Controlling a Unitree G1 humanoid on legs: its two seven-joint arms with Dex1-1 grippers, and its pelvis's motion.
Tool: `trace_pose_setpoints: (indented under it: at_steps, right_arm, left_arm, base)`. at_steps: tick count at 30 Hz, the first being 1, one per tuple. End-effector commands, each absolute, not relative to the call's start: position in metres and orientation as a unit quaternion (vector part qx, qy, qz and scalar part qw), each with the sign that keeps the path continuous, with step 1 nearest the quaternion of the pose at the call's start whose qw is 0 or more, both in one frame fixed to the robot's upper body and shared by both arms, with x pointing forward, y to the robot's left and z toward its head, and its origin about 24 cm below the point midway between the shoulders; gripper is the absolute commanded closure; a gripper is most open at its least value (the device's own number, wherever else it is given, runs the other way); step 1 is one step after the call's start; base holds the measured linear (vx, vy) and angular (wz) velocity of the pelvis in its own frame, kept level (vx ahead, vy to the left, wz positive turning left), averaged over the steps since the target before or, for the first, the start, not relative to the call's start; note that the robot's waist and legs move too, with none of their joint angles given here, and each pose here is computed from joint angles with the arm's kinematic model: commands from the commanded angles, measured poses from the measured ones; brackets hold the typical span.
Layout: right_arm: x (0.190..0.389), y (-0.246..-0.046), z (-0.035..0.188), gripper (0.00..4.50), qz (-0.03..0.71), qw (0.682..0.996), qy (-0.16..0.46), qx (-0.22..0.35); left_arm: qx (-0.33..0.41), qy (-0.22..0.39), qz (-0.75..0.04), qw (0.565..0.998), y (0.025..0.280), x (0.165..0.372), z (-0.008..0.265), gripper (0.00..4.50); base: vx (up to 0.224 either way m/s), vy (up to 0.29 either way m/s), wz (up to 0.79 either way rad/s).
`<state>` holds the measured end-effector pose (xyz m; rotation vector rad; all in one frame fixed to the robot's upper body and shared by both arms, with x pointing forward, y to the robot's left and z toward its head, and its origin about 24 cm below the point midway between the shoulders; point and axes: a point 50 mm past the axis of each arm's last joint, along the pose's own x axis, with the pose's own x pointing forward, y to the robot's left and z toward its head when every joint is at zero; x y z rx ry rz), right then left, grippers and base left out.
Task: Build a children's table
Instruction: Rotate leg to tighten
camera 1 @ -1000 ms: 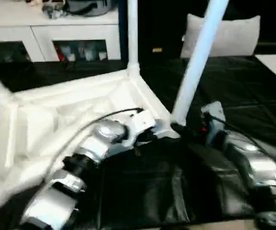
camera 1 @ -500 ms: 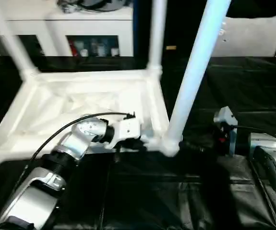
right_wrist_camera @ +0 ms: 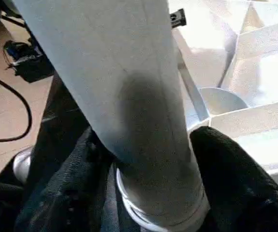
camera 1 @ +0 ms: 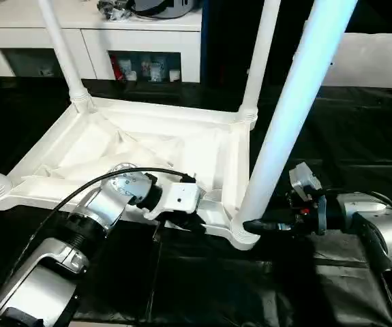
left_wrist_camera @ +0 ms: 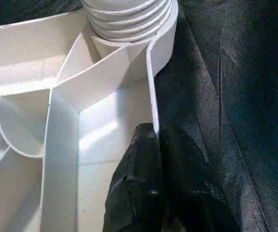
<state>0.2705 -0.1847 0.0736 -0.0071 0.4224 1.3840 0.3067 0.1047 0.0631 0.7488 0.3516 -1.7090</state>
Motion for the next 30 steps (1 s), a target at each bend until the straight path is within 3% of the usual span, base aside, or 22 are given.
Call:
trace_pose_setpoints:
  at_steps: [1,5,10,11,14,21,24,26,30]
  right_arm:
    - [0.271,-0.183,0.077,2.11,0.640,0.744,0.191,-0.003]
    - [0.269,-0.182,0.077,2.31,0.644,0.741,0.192,0.012]
    - [0.265,-0.175,0.080,2.37,0.635,0.751,0.176,0.053]
    - [0.271,-0.169,0.075,2.37,0.587,0.786,0.187,0.053]
    - [0.283,-0.160,0.067,2.38,0.511,0.837,0.193,0.043]
    - [0.313,-0.141,0.053,2.43,0.321,0.921,0.214,0.057]
    - [0.322,-0.134,0.052,2.43,0.273,0.938,0.205,0.065]
    - [0.325,-0.130,0.054,1.89,0.270,0.943,0.185,0.064]
    - [0.325,-0.130,0.059,1.58,0.281,0.943,0.166,0.068]
  left_arm:
    - [0.332,0.161,-0.763,0.531,0.097,0.295,0.054,4.50]
    - [0.324,0.164,-0.762,0.535,0.098,0.295,0.054,4.50]
    - [0.299,0.181,-0.733,0.583,0.096,0.300,0.052,4.50]
    - [0.280,0.190,-0.713,0.615,0.092,0.304,0.052,4.50]
    - [0.248,0.197,-0.677,0.665,0.083,0.310,0.053,4.50]
    - [0.198,0.214,-0.577,0.763,0.057,0.325,0.055,4.50]
    - [0.175,0.213,-0.526,0.804,0.047,0.333,0.059,4.50]
    - [0.172,0.211,-0.505,0.819,0.043,0.335,0.061,4.50]
    - [0.186,0.201,-0.498,0.823,0.044,0.338,0.063,4.50]
  base:
    - [0.000,0.000,0.00]
    - [0.000,0.000,0.00]
    - [0.000,0.000,0.00]
    - [0.000,0.000,0.00]
    - [0.000,0.000,0.00]
    - [0.000,0.000,0.00]
    - [0.000,0.000,0.00]
    - [0.000,0.000,0.00]
    - [0.000,0.000,0.00]
